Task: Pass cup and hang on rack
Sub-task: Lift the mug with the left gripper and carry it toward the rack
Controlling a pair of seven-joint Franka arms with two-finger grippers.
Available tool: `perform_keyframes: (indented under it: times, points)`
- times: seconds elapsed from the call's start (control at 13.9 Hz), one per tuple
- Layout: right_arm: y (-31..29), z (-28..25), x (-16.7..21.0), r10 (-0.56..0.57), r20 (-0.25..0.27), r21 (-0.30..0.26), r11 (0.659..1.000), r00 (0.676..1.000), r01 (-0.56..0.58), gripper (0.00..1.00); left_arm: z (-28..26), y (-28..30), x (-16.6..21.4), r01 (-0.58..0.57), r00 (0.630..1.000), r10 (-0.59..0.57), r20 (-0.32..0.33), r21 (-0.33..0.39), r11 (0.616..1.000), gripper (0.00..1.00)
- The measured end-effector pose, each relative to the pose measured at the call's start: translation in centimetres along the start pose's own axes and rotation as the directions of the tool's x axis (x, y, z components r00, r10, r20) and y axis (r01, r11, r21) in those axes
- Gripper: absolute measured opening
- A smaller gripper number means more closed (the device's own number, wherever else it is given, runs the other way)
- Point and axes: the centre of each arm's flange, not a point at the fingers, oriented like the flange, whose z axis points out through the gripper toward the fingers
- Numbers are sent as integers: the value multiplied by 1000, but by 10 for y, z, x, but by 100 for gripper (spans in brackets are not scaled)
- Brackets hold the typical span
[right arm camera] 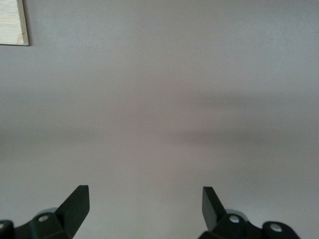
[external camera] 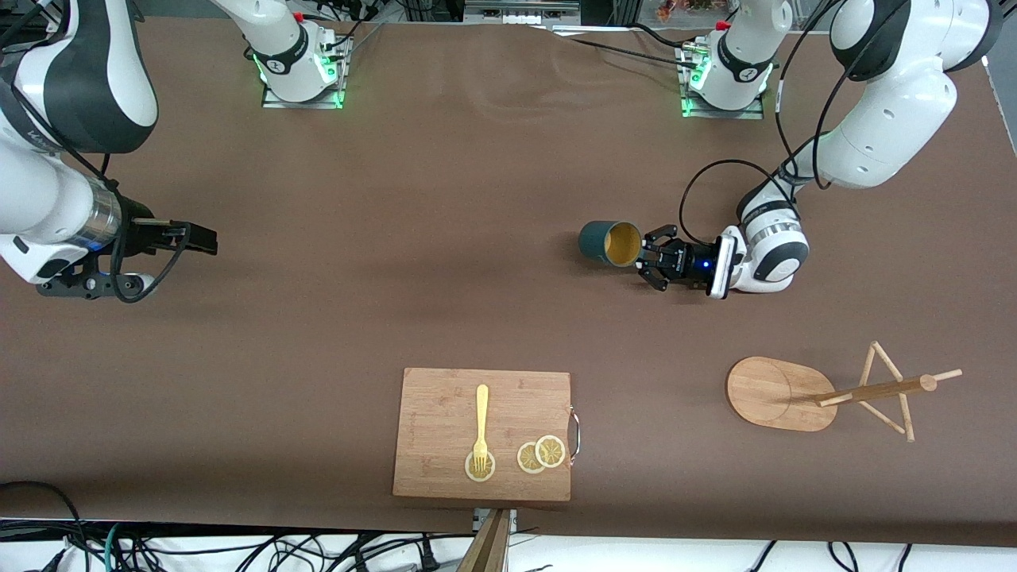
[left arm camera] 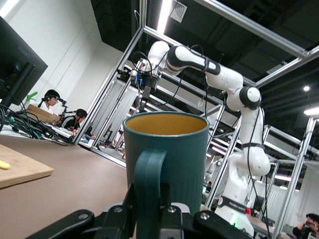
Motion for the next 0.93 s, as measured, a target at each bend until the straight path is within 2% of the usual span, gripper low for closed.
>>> perform_keyframes:
  times: [0.29,0.65,0.79,0.93]
  points:
    - [-2,2,0,-41,10,-1,999,999,41,100,-6,-7,17,1,1000,-1,-9,1,1000,21]
    - [-5,5,-2,-69,31,-1,998,997,69,100,-17,-7,59,34,999,-34,-5,11,999,21]
    - [-5,6,-3,-72,40,-1,997,997,72,100,-26,-3,67,70,997,-70,-15,-6,997,21]
    - [-2,7,-2,-66,42,-1,998,997,66,100,-46,4,71,103,995,-103,2,-22,994,21]
